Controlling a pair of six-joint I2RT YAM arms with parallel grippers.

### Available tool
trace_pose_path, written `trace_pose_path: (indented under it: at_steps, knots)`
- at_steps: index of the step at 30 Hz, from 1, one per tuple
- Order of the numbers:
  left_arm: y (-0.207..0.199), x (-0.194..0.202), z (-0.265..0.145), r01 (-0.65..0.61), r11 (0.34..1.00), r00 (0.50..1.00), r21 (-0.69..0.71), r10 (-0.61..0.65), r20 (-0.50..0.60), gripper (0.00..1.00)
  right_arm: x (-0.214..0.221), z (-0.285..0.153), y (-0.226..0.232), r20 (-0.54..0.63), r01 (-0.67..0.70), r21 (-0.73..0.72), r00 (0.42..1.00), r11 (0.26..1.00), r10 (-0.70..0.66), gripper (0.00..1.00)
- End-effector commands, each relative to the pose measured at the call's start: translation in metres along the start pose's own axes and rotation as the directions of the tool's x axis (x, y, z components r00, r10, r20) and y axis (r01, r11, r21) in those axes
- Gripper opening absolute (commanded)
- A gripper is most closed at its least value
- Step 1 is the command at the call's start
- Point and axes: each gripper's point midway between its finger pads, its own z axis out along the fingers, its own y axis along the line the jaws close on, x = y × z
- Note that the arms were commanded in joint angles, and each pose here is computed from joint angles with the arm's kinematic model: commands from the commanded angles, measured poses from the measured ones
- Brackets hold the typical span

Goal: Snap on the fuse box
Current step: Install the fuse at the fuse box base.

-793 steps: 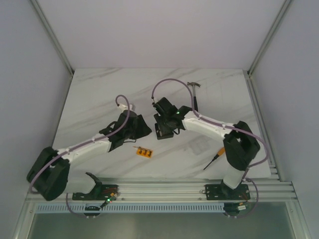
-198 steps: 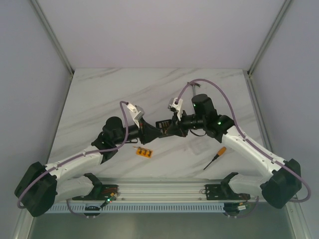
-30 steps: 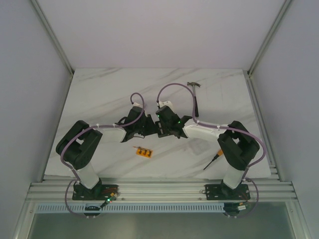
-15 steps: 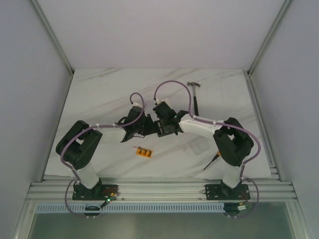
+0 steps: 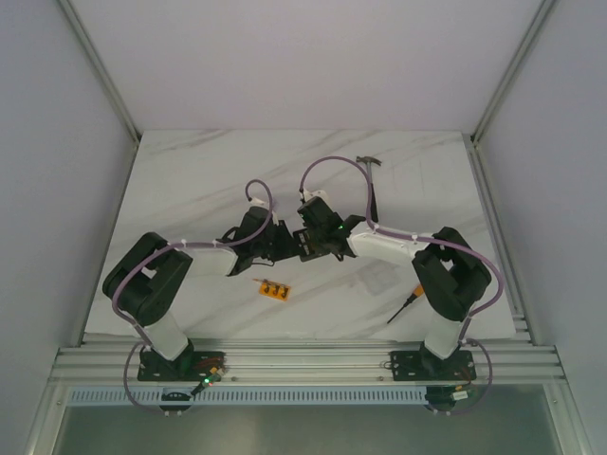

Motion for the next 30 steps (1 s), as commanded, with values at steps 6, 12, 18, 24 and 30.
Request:
trace_pose_path:
  at_steps: [6,12,18,24,30]
  knots:
    - [0.026,0.028,-0.008,0.007,0.997,0.996,-0.083,-0.014,-0.094,0.29,0.094,0.004,-0.017,-0.396,0.123,0.039,0.913,0.992,-0.097,0.03]
    - [0.023,0.021,-0.012,0.004,0.997,0.997,-0.081,-0.01,-0.07,0.31,0.04,-0.015,-0.009,-0.257,0.091,0.011,0.963,0.996,-0.085,0.23]
    - [0.022,0.011,-0.013,0.009,0.997,0.998,-0.073,-0.013,-0.055,0.33,-0.001,-0.033,-0.001,-0.136,0.057,-0.024,0.989,0.998,-0.06,0.35]
    - [0.019,0.002,-0.015,0.007,0.998,0.999,-0.067,-0.01,-0.046,0.37,-0.008,-0.033,0.001,-0.126,0.031,-0.035,0.991,0.999,-0.035,0.34]
    - [0.019,0.0,-0.016,-0.014,0.997,0.998,-0.072,0.01,-0.055,0.39,-0.011,-0.032,-0.008,-0.12,0.018,-0.024,0.993,1.0,-0.021,0.34]
